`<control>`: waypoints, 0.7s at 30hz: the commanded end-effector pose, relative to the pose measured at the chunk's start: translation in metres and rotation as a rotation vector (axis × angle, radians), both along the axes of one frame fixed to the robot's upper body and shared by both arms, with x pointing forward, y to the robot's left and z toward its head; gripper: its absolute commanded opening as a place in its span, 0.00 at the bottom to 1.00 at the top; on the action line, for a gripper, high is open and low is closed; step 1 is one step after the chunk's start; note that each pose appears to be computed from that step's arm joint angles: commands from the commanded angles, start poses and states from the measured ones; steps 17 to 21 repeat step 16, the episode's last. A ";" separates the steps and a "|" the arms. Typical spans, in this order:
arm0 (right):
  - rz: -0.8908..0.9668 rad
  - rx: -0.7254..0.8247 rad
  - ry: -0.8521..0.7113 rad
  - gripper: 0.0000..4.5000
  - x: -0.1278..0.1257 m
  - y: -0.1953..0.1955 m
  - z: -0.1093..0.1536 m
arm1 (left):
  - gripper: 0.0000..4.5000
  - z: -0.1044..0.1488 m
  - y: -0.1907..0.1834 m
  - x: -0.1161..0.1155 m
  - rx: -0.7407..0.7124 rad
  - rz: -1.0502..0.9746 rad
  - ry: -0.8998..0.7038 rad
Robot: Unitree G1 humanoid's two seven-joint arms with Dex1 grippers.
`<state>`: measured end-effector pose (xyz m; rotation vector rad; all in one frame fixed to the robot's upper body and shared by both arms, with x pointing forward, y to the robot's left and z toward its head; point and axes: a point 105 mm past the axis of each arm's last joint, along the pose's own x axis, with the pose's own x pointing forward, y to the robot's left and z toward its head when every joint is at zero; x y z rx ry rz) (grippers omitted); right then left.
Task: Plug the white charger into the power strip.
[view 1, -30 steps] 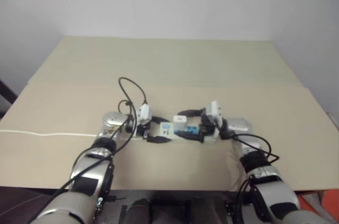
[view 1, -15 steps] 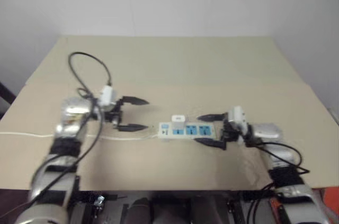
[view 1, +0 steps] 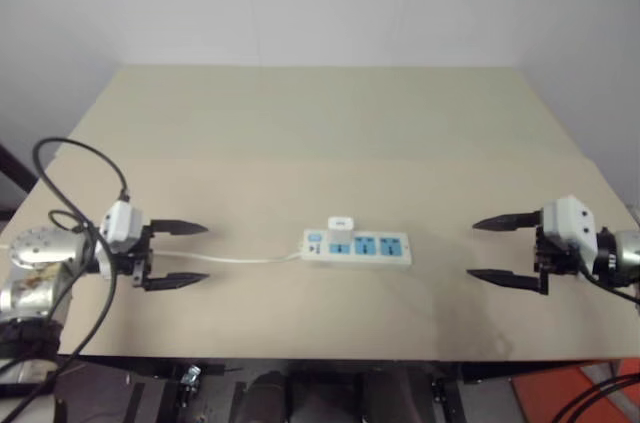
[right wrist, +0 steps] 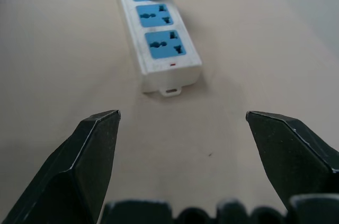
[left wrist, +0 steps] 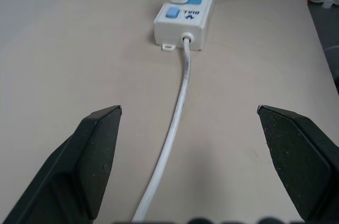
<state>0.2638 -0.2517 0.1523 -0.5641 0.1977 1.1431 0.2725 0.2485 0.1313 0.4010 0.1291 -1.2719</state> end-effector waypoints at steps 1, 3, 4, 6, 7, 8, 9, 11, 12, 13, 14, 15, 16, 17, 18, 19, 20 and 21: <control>0.007 -0.006 -0.045 1.00 -0.002 -0.001 0.014 | 0.99 0.008 -0.005 -0.001 -0.020 0.004 -0.038; 0.004 -0.011 -0.047 1.00 -0.002 0.000 0.013 | 0.99 0.008 -0.006 -0.001 -0.021 0.004 -0.039; 0.005 -0.015 -0.048 1.00 -0.002 0.000 0.013 | 0.99 0.008 -0.007 -0.001 -0.022 0.005 -0.040; 0.012 -0.023 -0.029 1.00 -0.005 0.000 0.012 | 0.99 0.009 -0.005 -0.001 -0.027 0.017 -0.044; 0.017 -0.026 -0.029 1.00 -0.006 0.000 0.012 | 0.99 0.010 -0.005 -0.001 -0.033 0.026 -0.044; 0.016 -0.029 -0.029 1.00 -0.007 0.000 0.012 | 0.99 0.011 -0.004 -0.001 -0.037 0.031 -0.044; 0.013 -0.031 -0.033 1.00 -0.007 0.000 0.013 | 0.99 0.012 -0.004 0.000 -0.041 0.033 -0.044; 0.010 -0.029 -0.038 1.00 -0.007 0.000 0.013 | 0.99 0.011 -0.005 0.002 -0.044 0.034 -0.044; 0.009 -0.029 -0.040 1.00 -0.007 0.000 0.013 | 0.99 0.010 -0.005 0.003 -0.042 0.033 -0.045; 0.008 -0.029 -0.041 1.00 -0.007 0.000 0.013 | 0.99 0.010 -0.006 0.003 -0.041 0.031 -0.045; 0.006 -0.028 -0.043 1.00 -0.008 0.000 0.014 | 0.99 0.010 -0.008 0.004 -0.045 0.028 -0.046; 0.003 -0.027 -0.046 1.00 -0.008 0.001 0.014 | 0.99 0.011 -0.009 0.005 -0.049 0.026 -0.046; 0.002 -0.026 -0.048 1.00 -0.008 0.001 0.014 | 0.99 0.011 -0.010 0.005 -0.051 0.024 -0.046; 0.002 -0.026 -0.048 1.00 -0.008 0.001 0.014 | 0.99 0.011 -0.010 0.005 -0.051 0.024 -0.046; 0.002 -0.026 -0.048 1.00 -0.008 0.001 0.014 | 0.99 0.011 -0.010 0.005 -0.051 0.024 -0.046; 0.002 -0.026 -0.048 1.00 -0.008 0.001 0.014 | 0.99 0.011 -0.010 0.005 -0.051 0.024 -0.046; 0.002 -0.026 -0.048 1.00 -0.008 0.001 0.014 | 0.99 0.011 -0.010 0.005 -0.051 0.024 -0.046; 0.002 -0.026 -0.048 1.00 -0.008 0.001 0.014 | 0.99 0.011 -0.010 0.005 -0.051 0.024 -0.046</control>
